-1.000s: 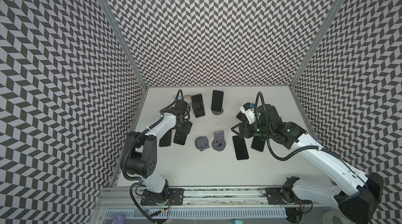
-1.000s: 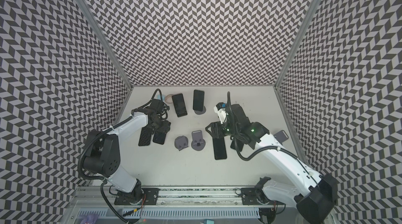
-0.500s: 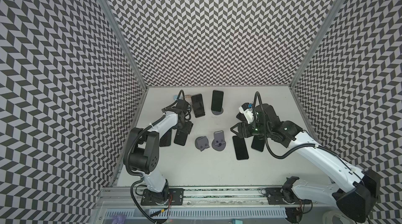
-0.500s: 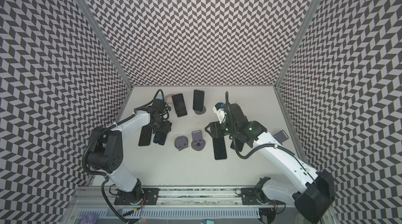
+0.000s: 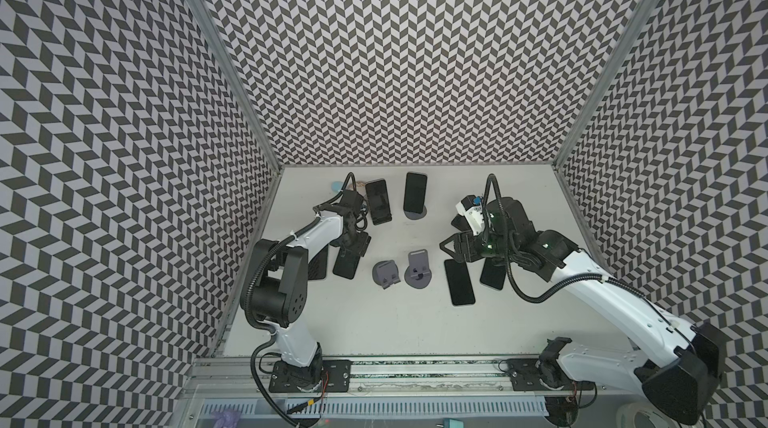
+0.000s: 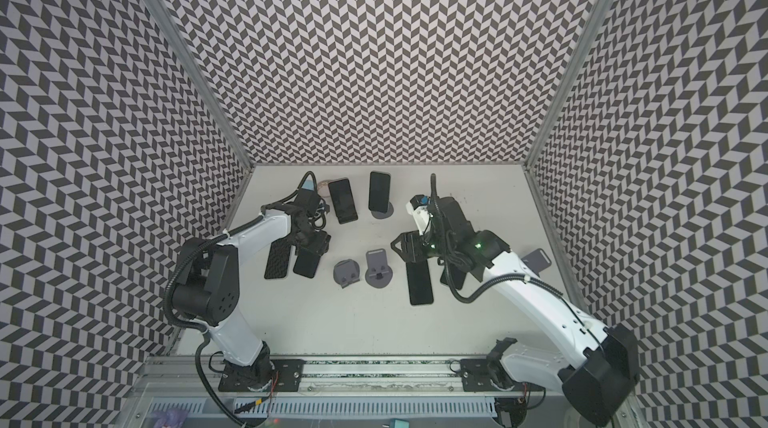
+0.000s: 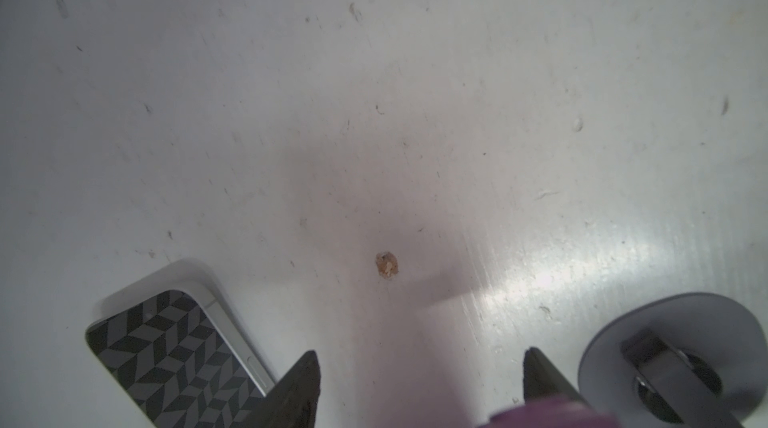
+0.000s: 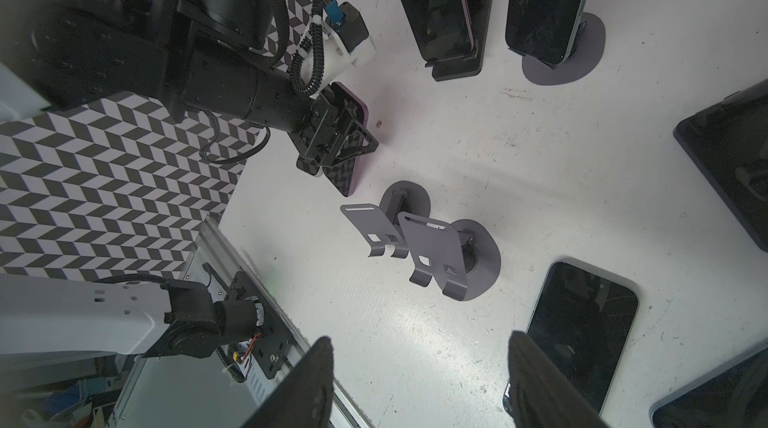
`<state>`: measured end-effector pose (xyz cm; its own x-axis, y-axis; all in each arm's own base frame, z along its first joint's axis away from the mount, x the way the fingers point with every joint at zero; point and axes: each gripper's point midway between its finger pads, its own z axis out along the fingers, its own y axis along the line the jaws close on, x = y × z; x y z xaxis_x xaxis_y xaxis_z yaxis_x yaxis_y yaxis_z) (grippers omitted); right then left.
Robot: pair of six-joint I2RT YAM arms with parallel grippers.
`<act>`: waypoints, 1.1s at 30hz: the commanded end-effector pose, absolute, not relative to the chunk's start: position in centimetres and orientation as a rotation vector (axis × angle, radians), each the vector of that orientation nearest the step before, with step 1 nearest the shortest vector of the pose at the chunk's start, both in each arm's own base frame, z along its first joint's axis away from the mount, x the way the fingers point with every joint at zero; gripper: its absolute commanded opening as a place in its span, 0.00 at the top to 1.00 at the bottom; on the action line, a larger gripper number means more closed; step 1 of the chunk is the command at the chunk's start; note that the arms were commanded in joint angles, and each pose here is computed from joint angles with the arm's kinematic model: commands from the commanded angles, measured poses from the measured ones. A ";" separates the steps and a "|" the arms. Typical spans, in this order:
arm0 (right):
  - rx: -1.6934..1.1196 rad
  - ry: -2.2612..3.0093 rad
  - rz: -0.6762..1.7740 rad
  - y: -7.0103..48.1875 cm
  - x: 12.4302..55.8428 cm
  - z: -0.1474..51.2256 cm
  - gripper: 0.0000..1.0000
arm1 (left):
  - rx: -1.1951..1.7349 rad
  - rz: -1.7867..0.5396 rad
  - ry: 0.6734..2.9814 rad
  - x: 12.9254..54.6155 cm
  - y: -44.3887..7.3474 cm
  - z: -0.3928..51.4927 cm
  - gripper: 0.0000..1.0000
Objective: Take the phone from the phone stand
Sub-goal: 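Lower the purple-edged phone flat onto the table with the left gripper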
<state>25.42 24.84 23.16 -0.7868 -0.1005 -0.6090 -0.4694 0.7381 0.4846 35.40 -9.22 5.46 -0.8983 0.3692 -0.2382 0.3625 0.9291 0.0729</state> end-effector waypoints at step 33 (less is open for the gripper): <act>-0.300 2.263 0.868 23.6 25.8 27.5 0.36 | 0.453 0.063 2.910 36.8 -8.9 0.2 0.41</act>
